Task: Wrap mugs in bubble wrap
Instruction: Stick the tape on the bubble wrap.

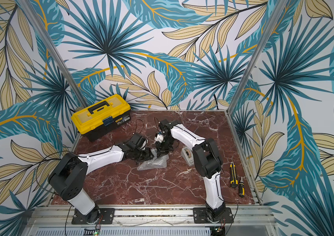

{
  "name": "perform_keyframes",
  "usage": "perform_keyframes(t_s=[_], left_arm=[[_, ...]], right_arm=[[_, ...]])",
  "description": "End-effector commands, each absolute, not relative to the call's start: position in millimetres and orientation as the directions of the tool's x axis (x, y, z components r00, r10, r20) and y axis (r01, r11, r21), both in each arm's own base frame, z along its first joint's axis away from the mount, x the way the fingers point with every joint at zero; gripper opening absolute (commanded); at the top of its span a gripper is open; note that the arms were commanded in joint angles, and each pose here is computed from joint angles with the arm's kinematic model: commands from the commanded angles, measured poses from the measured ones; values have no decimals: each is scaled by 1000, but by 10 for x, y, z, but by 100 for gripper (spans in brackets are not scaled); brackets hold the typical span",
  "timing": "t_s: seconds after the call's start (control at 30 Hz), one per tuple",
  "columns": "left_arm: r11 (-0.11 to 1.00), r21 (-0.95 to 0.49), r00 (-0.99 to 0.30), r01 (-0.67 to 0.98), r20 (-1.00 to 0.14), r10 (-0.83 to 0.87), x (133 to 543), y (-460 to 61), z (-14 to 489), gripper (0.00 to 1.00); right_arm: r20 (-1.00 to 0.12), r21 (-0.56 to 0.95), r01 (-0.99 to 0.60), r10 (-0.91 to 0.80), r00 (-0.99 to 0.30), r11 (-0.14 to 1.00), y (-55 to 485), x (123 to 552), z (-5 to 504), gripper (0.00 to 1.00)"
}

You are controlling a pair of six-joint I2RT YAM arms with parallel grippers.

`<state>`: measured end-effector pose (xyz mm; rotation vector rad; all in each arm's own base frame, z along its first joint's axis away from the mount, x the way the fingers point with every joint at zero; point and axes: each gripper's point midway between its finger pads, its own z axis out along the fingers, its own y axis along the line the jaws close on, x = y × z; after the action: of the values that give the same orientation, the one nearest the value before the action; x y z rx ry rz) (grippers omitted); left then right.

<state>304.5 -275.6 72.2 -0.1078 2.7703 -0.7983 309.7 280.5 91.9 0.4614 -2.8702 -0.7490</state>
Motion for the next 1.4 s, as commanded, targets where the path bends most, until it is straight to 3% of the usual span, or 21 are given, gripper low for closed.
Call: perform_keyframes(t_s=[0.0, 0.97, 1.37], left_arm=[[863, -505, -964, 14, -237, -123, 3014, -2713, 785, 35], [891, -444, -915, 89, -389, -102, 3135, -2727, 1110, 64], [897, -429, -908, 108, -411, -88, 3214, -2807, 1079, 70]], right_arm=[[90, 462, -242, -317, -944, 853, 2767, 3088, 852, 0], [96, 438, -234, -304, -948, 868, 2795, 3087, 805, 0], [87, 432, -234, -299, -950, 871, 2800, 3102, 813, 0]])
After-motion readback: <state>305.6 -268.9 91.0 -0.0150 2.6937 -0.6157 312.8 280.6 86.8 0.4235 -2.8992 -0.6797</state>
